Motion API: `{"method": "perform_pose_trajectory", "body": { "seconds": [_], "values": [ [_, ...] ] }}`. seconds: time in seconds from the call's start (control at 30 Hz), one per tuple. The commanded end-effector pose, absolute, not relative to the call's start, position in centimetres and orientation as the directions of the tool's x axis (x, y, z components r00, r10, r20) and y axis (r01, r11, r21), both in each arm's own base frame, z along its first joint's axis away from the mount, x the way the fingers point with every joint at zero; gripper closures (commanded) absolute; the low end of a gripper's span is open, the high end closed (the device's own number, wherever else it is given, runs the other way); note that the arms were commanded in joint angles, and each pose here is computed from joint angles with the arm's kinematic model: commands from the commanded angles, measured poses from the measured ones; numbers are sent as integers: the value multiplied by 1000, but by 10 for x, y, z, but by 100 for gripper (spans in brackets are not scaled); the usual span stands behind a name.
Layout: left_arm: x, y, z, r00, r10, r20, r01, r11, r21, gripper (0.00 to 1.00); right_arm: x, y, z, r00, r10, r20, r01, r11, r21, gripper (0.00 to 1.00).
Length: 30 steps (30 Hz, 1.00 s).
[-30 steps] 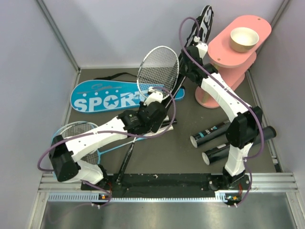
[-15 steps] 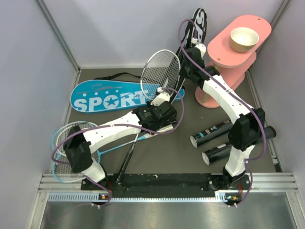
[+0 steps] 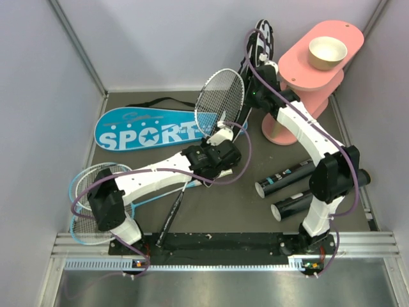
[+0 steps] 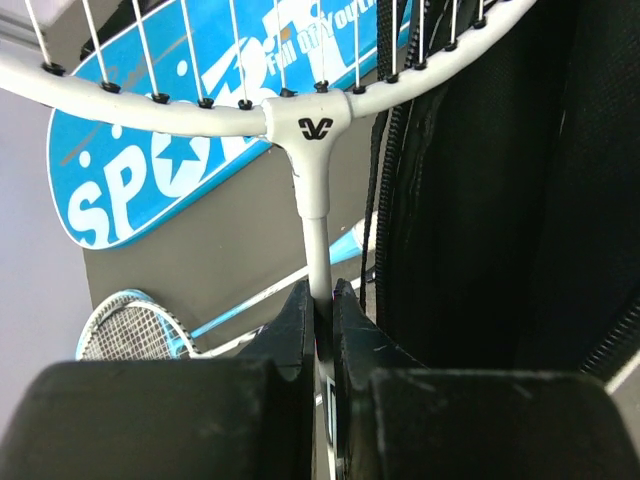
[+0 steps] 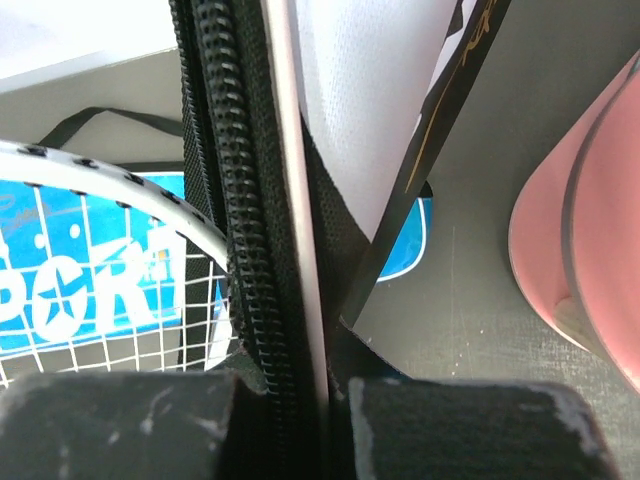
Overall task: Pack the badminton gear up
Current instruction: Place the racket in the racket bag.
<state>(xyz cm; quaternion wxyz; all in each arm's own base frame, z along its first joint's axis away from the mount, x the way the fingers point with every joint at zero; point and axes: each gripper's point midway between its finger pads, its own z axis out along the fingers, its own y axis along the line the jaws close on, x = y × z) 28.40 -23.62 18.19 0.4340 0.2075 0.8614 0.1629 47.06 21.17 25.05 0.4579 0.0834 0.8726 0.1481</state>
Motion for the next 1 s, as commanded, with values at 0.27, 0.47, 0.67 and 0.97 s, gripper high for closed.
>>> {"method": "perform_pose_trajectory", "body": {
  "seconds": [0.27,0.47,0.67,0.97],
  "values": [
    [272,-225,171,-542,674,-502,223,692,687,100,466,237,343,-462,353,-814,-158,870,467,100],
    [287,-258,194,-450,703,-550,283,697,659,100,450,254,326,-469,283,-837,-267,857,440,100],
    [302,-288,211,-416,642,-644,323,767,555,100,430,261,308,-488,260,-833,-321,834,449,100],
    [326,-311,212,-515,583,-628,439,809,391,100,402,270,309,-442,247,-862,-428,786,445,100]
  ]
}}
